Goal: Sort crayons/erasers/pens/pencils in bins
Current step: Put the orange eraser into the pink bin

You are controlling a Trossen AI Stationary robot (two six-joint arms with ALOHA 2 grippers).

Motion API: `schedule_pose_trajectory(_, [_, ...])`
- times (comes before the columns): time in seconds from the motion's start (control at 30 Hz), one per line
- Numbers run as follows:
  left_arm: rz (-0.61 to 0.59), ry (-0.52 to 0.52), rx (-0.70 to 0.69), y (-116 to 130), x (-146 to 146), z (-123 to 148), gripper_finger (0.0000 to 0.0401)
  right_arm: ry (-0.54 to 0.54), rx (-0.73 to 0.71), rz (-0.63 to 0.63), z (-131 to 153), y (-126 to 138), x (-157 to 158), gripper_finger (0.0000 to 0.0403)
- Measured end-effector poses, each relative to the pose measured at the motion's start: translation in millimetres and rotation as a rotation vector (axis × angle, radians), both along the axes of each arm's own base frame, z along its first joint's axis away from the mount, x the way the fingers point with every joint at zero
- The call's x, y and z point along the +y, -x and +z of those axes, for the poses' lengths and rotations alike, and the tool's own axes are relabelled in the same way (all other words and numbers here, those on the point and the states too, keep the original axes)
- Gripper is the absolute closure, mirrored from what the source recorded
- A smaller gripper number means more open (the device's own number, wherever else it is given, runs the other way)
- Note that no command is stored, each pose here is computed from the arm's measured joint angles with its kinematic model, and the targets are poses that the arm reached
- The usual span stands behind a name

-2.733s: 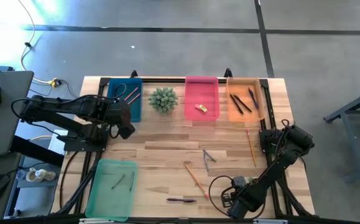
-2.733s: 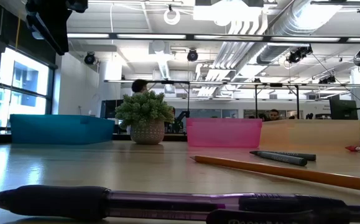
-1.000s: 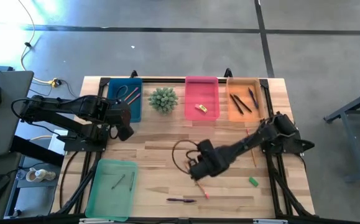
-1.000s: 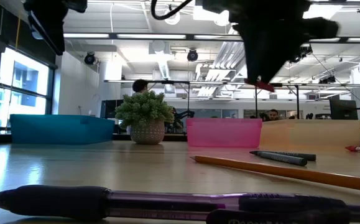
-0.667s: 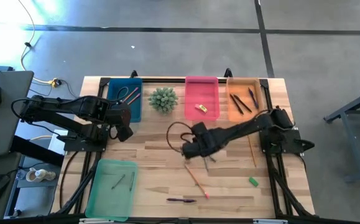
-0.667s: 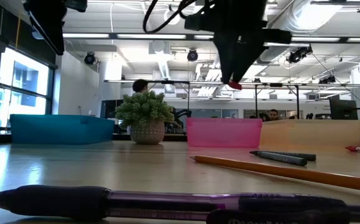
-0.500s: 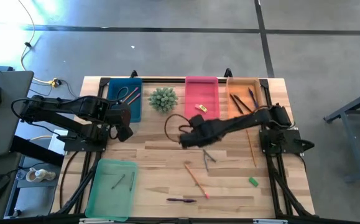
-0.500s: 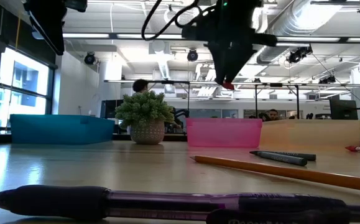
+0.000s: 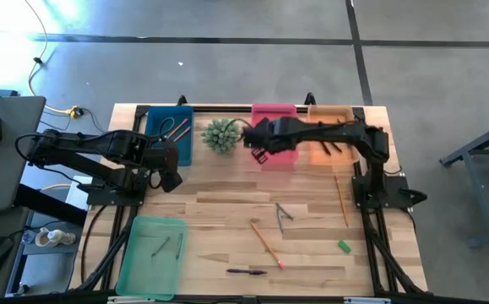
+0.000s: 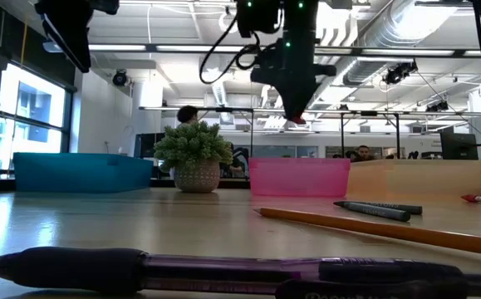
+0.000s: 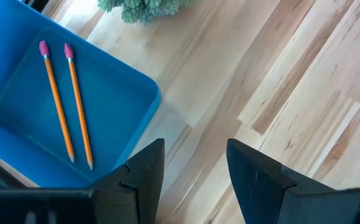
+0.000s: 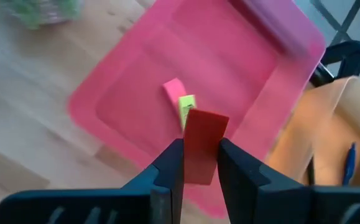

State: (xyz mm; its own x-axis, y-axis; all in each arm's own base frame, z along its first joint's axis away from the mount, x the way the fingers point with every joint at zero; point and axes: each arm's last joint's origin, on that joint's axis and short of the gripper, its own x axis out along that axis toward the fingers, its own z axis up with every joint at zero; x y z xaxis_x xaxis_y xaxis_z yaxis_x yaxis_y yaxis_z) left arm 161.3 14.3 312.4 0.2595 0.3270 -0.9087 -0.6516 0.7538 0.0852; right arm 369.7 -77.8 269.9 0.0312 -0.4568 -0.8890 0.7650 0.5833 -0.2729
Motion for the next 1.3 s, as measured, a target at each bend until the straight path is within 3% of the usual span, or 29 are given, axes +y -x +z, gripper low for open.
schedule_pose_trajectory(0.37, [0.036, 0.01, -0.023, -1, 0, 0, 0.0238, -0.185, 0.021, 0.056, -13, 14, -52, 0.0332])
schedule_pose_trajectory(0.9, [0.06, 0.014, -0.031, -1, 0, 0, 0.0238, -0.326, -0.041, 0.071, -73, 27, -71, 0.0332])
schedule_pose_trajectory(1.3, [0.143, 0.038, -0.063, -1, 0, 0, 0.0238, -0.317, -0.074, 0.138, -86, 33, -86, 0.0332])
